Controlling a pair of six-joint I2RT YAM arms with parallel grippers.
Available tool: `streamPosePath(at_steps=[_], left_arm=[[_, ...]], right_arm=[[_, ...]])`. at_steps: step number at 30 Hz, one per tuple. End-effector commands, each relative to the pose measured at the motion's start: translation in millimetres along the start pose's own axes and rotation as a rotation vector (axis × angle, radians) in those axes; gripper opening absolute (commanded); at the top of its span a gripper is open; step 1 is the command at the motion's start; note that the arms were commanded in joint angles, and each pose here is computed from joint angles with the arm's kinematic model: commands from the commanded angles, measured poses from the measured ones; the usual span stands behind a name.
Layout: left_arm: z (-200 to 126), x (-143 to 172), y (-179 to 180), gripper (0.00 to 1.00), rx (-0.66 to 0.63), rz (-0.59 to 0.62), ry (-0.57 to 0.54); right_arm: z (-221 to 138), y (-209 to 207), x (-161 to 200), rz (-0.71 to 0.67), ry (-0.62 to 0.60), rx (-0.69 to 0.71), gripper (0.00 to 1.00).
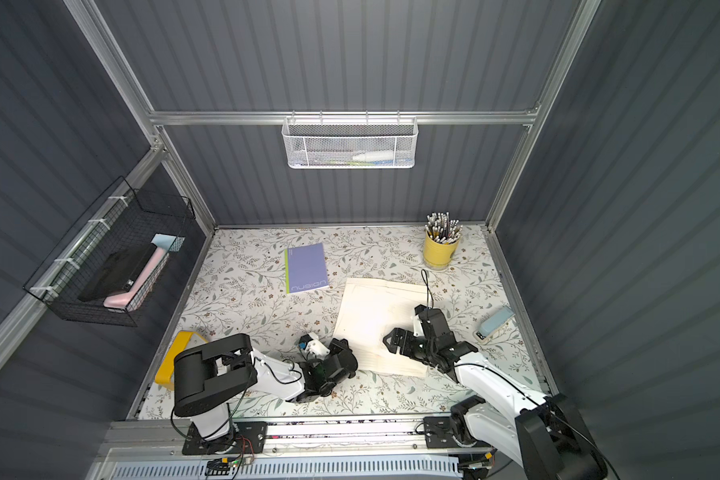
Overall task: Close the notebook
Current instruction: Close the notebook at the center of the board.
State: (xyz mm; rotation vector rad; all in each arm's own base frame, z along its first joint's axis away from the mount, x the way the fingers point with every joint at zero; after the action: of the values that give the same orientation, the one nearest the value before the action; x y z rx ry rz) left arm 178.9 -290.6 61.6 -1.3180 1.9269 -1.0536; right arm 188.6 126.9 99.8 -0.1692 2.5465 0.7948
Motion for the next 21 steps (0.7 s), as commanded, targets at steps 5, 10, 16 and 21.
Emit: streamPosePath(at_steps=[5, 10, 16, 21], left_arm=[[-22, 3, -16, 0.0, -0.043, 0.196, 0.115], [-40, -2, -38, 0.0, -0.053, 0.292, 0.103], [-65, -27, -62, 0.0, -0.046, 0.418, -0.009], [-81, -46, -74, 0.0, -0.025, 0.496, -0.101]], right_arm=[[-6, 7, -9, 0.012, 0.046, 0.014, 0.95], [-4, 20, -32, -0.017, 0.036, -0.023, 0.95], [1, 29, -49, -0.037, 0.015, -0.055, 0.95], [10, 33, -57, -0.043, 0.029, -0.084, 0.94]])
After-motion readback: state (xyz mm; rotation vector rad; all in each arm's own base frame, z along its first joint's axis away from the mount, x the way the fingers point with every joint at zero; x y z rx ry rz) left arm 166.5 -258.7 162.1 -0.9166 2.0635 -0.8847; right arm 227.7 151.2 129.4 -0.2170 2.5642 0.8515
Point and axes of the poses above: each gripper's point midway between its finger pads, its own z axis out along the fingers, its own y axis along the line the jaws close on, x = y × z, the point moved 7 cm from there along -z, back along the fingers, and after that the axes turned 13 degrees about -z, right-handed, at the moved point
